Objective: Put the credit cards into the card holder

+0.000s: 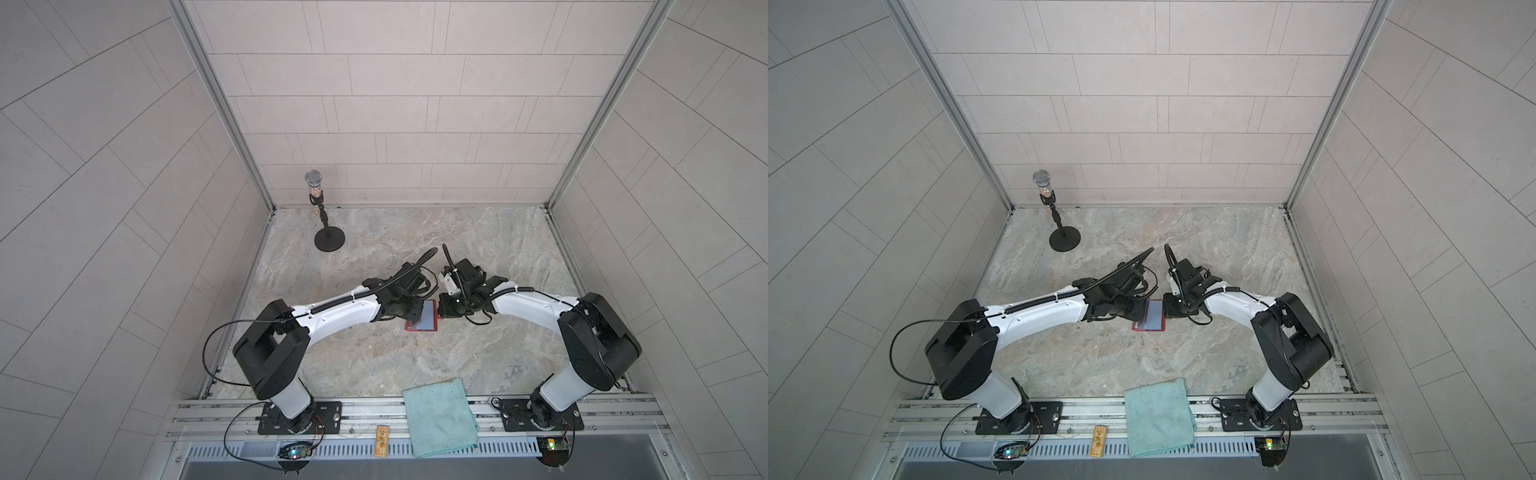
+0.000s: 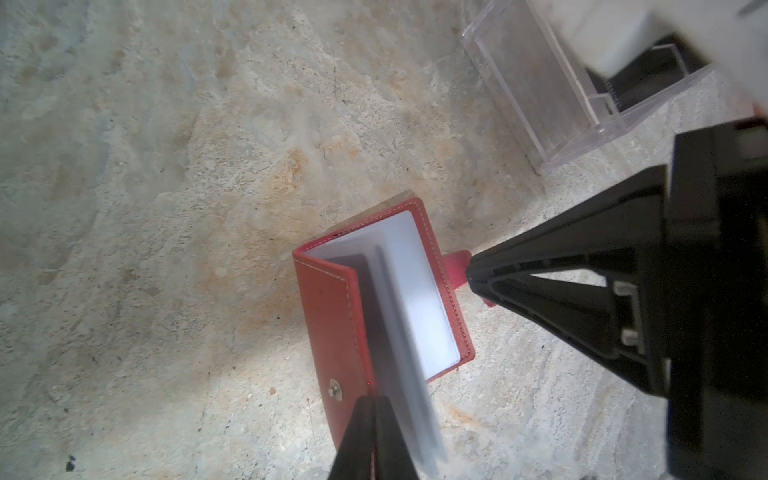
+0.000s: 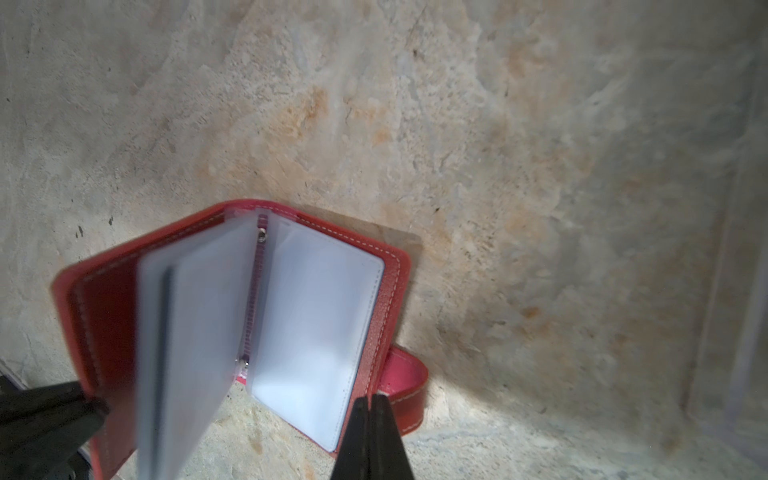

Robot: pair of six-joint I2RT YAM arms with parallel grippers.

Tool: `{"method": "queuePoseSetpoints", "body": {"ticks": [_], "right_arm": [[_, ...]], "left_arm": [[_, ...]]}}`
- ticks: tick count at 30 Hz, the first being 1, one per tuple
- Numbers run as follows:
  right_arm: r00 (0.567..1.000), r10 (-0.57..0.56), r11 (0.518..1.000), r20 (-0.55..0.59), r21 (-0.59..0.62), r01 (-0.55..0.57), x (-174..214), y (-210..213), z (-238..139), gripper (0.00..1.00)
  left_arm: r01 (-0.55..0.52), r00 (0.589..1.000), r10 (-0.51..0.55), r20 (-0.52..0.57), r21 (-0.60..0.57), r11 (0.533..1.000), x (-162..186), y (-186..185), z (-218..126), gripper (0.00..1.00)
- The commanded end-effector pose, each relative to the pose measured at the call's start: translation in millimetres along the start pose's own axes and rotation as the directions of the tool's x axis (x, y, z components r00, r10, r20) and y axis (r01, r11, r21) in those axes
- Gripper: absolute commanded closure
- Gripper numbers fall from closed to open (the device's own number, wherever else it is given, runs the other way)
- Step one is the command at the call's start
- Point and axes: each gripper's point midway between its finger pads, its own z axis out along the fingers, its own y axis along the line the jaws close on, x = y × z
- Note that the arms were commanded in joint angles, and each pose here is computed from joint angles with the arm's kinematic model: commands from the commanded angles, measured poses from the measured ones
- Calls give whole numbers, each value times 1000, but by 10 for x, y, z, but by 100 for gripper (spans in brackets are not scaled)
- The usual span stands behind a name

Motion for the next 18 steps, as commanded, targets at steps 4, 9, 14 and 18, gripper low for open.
{"method": "queuePoseSetpoints", "body": {"ticks": [4,9,14,18], "right_arm": [[1000,14,1000,28,1,-14,-30,-27,-71,100],[999,27,1000,38,6,-27,-37,-68,-101,100],[997,44,999,56,-22,-43,-62,-52,-148,100],[996,56,998,66,-34,-53,-85,-56,-169,100]], "left_arm": [[0,1000,0,-5,50,999,-9,-128,72,81],[14,1000,-13,-10,138,990,12,-271,160,78],[43,999,-38,-26,229,973,30,-426,276,72],[53,998,-46,-33,272,961,25,-503,332,67]]}}
